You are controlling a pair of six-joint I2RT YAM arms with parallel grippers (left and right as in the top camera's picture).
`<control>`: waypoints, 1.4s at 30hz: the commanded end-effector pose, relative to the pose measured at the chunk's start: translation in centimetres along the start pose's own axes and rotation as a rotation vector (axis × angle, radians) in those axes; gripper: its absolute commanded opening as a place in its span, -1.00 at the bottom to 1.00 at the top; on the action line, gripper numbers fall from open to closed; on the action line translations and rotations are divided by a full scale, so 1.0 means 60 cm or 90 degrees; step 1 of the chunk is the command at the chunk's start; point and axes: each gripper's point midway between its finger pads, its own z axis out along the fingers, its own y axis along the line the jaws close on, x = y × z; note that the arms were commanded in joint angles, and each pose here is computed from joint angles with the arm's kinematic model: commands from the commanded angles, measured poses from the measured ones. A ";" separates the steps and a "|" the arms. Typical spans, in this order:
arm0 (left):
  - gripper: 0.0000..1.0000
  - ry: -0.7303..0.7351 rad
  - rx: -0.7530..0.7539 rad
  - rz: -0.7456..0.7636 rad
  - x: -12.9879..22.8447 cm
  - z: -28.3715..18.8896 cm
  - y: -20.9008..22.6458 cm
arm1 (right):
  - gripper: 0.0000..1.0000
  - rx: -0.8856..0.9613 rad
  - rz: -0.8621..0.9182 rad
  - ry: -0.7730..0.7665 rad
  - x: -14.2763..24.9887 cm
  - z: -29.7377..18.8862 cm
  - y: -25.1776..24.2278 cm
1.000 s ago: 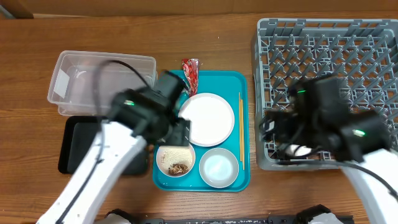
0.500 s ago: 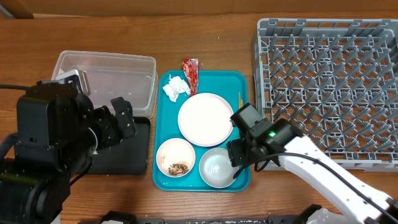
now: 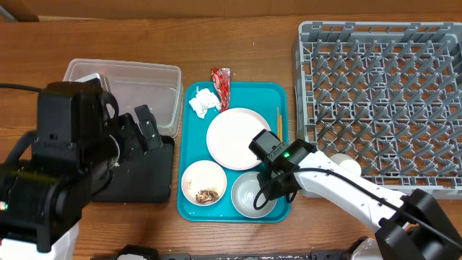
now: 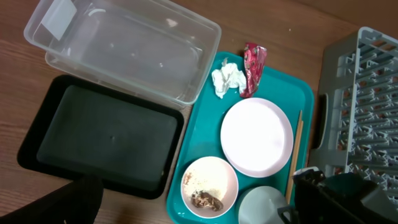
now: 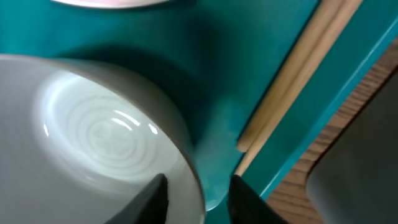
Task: Sort waste into correct bins and load items into the dishwasher
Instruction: 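Grasp the white bowl with the right gripper and lift it, then place the white bowl in the rear of the dish rack, release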
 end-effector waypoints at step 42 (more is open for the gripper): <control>1.00 0.030 0.029 0.017 0.018 -0.006 -0.009 | -0.92 0.577 0.612 -0.571 -0.097 -0.463 -0.446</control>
